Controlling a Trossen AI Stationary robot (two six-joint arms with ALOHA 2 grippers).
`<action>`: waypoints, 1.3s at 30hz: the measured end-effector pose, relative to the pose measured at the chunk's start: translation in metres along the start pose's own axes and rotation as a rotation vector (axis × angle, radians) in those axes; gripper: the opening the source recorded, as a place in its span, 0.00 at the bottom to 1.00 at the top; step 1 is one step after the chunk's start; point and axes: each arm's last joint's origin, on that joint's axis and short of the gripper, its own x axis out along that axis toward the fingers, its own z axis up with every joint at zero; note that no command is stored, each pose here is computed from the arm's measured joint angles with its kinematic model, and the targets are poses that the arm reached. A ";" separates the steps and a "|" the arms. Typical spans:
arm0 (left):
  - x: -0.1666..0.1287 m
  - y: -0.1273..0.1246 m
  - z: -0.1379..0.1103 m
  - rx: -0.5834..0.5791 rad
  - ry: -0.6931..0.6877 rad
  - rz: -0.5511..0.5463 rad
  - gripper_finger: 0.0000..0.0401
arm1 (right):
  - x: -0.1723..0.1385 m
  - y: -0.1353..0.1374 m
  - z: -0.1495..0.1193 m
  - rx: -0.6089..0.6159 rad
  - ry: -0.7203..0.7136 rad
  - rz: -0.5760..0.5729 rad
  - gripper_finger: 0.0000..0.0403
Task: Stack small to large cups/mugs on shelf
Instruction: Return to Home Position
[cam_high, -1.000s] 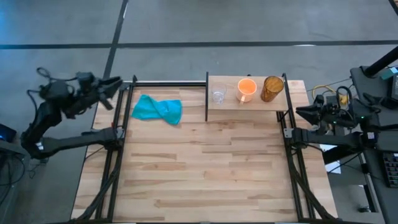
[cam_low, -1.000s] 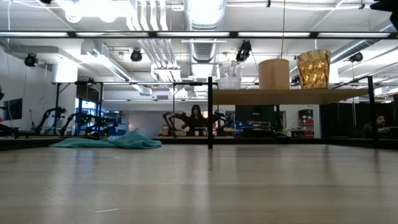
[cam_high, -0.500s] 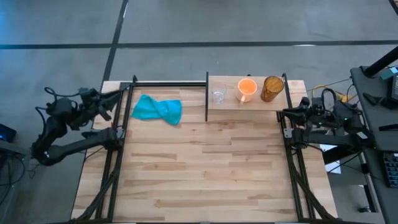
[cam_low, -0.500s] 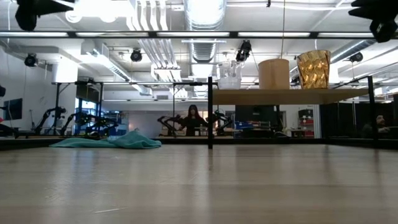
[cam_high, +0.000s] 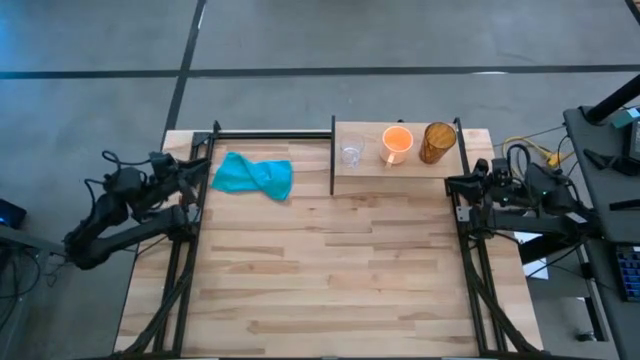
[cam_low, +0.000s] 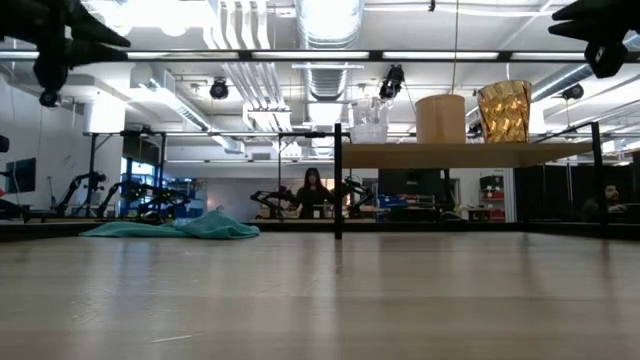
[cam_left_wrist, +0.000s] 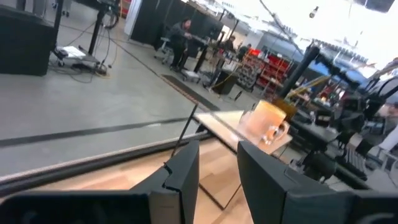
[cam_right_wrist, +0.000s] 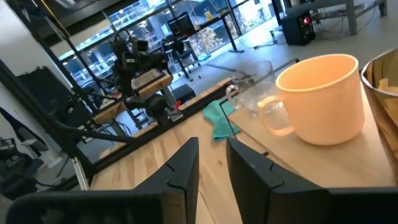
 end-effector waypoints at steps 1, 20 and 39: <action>0.002 0.001 -0.004 0.003 0.009 0.002 0.24 | 0.001 0.000 -0.001 0.000 0.003 -0.001 0.19; 0.053 0.015 -0.075 -0.064 0.001 -0.169 0.24 | 0.027 -0.009 -0.028 0.053 0.052 -0.028 0.19; 0.064 0.020 -0.100 -0.106 -0.006 -0.267 0.24 | 0.050 -0.020 -0.058 0.025 0.091 -0.040 0.19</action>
